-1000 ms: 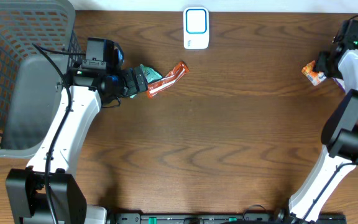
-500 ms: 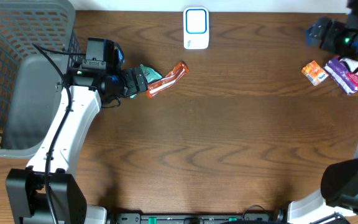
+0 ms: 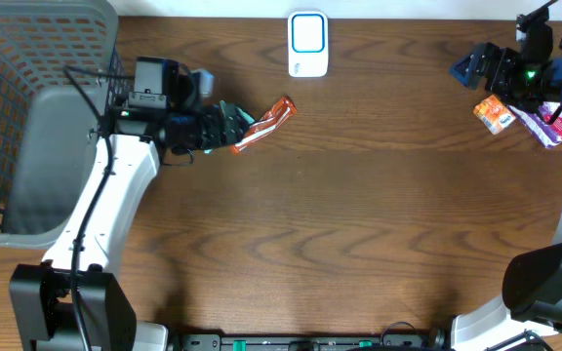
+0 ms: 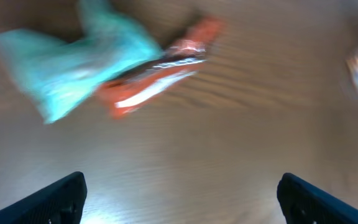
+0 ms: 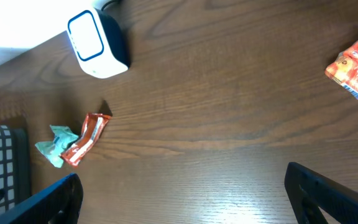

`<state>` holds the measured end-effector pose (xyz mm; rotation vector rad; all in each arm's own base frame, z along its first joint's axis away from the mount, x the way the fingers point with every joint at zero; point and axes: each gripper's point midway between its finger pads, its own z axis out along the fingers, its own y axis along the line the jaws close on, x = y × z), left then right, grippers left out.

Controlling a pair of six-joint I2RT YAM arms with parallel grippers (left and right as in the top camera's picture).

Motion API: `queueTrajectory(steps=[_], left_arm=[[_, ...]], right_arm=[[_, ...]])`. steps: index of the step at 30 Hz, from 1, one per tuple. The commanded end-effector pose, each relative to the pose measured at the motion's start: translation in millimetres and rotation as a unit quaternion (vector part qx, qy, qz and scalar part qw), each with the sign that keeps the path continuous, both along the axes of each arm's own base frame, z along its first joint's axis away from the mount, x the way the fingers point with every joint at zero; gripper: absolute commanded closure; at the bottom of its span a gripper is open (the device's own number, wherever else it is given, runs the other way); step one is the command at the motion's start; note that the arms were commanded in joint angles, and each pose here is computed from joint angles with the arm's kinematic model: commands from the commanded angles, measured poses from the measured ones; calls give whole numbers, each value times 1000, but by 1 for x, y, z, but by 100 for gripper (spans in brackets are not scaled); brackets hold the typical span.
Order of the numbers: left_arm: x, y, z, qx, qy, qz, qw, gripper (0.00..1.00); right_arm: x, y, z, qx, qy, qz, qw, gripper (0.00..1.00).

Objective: Scan the item barcode
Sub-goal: 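Reach the left gripper to the orange snack bar and grasp it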

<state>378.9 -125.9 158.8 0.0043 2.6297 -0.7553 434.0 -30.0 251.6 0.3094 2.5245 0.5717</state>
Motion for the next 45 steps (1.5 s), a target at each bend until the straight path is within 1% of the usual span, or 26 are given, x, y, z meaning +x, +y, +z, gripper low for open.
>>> queueTrajectory(steps=[1, 4, 6, 8, 9, 10, 12, 14, 15, 17, 21, 22, 23, 25, 30, 38, 42, 43, 45], left_arm=[[-14, -34, 9, -1, -54, -126, 991, 2], [-12, -33, 2, 44, -59, -121, 990, 2], [-12, -35, 1, 51, -62, -122, 989, 2], [-6, -40, 6, 45, -79, -128, 988, 2], [-3, -42, 7, 52, -96, -141, 984, 2], [1, -41, 7, 72, -122, -165, 976, 2], [13, -31, 4, 126, -154, -174, 964, 2], [36, -9, 2, 198, -179, -135, 954, 2], [45, -1, 2, 222, -187, -117, 950, 2], [59, 5, 2, 243, -203, -100, 943, 2], [73, -10, -11, 225, -218, -118, 942, 2], [75, -18, -17, 216, -224, -138, 940, 7], [76, -25, -22, 210, -229, -156, 938, 9], [82, -37, -35, 206, -240, -181, 931, 9], [89, -53, -65, 203, -234, -196, 930, 9], [77, -64, -130, 208, -174, -228, 935, 9], [66, -60, -142, 210, -141, -234, 939, 9], [63, -59, -142, 208, -134, -231, 941, 11], [55, -62, -139, 197, -122, -237, 943, 19]], right_arm=[[0, 4, -3, 11, 5, 5, 1000, 1], [0, 4, -3, 11, 5, 5, 1000, 1], [0, 4, -3, 10, 4, 5, 1000, 1], [0, 4, -3, 11, 5, 5, 1000, 1], [0, 5, -3, 11, 5, 5, 1000, 1], [0, 4, -3, 11, 5, 5, 1000, 1], [0, 4, -3, 11, 4, 5, 1000, 1], [0, 4, -3, 11, 4, 4, 1000, 1], [0, 4, -3, 10, 4, 4, 1000, 1], [0, 4, -3, 10, 4, 4, 1000, 1], [0, 4, -3, 10, 4, 5, 1000, 1], [1, 4, -3, 10, 4, 5, 1000, 1], [0, 4, -3, 10, 4, 5, 1000, 1], [0, 4, -3, 10, 4, 5, 1000, 1], [1, 4, -3, 10, 4, 4, 1000, 1], [1, 4, -3, 10, 4, 4, 1000, 1], [1, 4, -2, 10, 4, 4, 1000, 1], [1, 4, -2, 10, 4, 4, 1000, 1], [1, 4, -3, 10, 4, 4, 1000, 1]])
